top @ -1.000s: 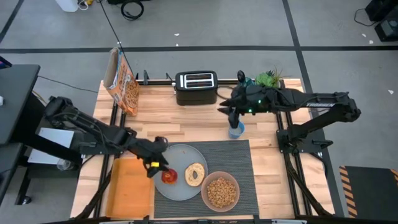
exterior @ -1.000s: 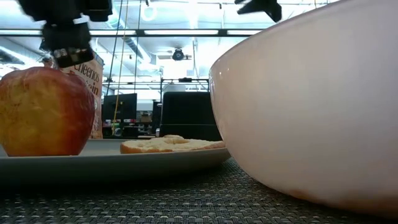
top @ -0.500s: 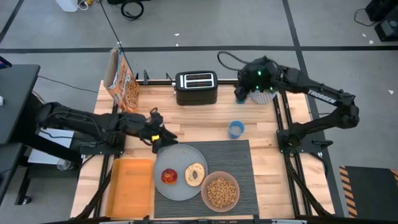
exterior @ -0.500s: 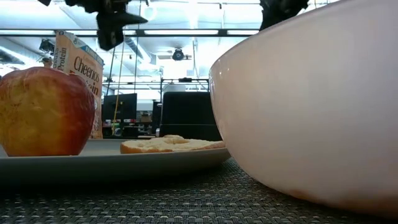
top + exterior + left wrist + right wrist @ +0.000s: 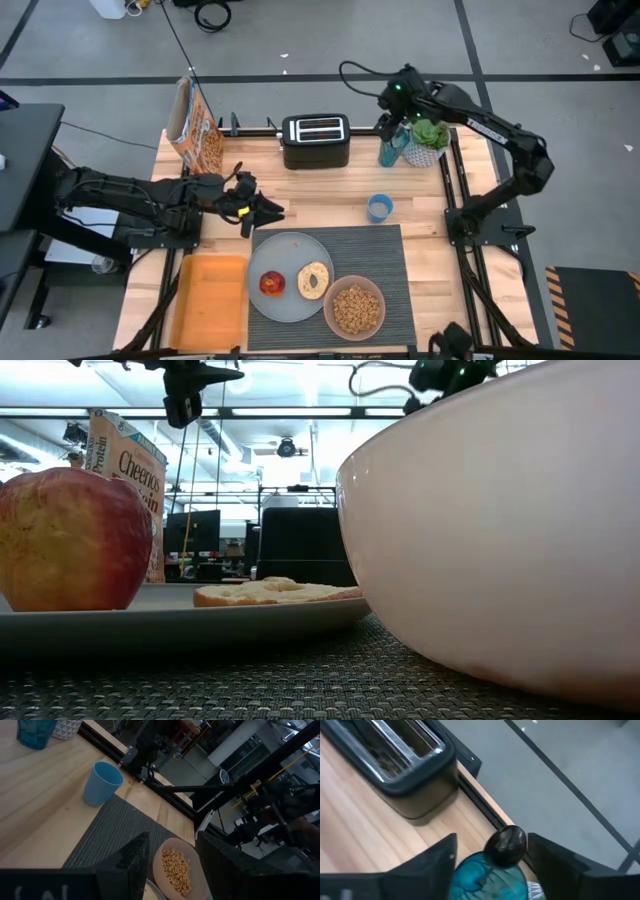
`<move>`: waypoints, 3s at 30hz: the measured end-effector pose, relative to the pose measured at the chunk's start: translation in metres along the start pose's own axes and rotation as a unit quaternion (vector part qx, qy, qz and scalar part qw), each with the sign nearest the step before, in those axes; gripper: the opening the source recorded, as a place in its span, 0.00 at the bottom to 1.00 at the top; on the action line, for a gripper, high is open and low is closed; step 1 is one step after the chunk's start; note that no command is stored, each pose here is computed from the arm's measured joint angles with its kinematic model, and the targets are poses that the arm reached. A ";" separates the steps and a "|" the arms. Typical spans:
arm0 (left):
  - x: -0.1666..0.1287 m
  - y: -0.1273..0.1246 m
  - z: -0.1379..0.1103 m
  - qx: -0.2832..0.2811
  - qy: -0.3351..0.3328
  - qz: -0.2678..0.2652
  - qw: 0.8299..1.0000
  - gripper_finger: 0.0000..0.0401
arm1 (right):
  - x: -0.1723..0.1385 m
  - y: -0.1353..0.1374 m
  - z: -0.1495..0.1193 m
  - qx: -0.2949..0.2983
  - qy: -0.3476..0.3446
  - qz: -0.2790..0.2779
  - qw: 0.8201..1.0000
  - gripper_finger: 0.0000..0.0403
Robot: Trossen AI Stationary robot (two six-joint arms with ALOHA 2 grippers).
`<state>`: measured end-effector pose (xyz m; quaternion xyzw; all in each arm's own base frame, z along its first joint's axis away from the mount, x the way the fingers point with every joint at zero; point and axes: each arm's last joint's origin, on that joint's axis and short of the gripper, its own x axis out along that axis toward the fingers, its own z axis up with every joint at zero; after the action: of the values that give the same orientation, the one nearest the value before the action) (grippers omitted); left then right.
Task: Arrange a breakfast setting
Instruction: Put the spoon on the black mat
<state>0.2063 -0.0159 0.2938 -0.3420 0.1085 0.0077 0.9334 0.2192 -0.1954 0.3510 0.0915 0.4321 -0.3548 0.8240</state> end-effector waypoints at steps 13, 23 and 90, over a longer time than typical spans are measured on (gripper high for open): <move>0.000 0.001 0.000 0.001 0.001 0.002 1.000 0.43 | 0.028 -0.006 0.004 0.070 0.022 -0.038 0.997 0.94; 0.000 0.009 0.007 -0.008 -0.004 0.007 1.000 0.43 | 0.047 -0.015 0.002 0.079 0.043 -0.037 0.995 0.90; 0.000 0.008 0.006 -0.009 0.006 -0.002 1.000 0.43 | 0.026 -0.017 -0.006 0.088 0.055 -0.022 0.994 0.55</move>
<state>0.2067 -0.0058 0.2930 -0.3508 0.1139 0.0049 0.9295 0.2138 -0.2186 0.3299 0.1730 0.4459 -0.4040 0.7798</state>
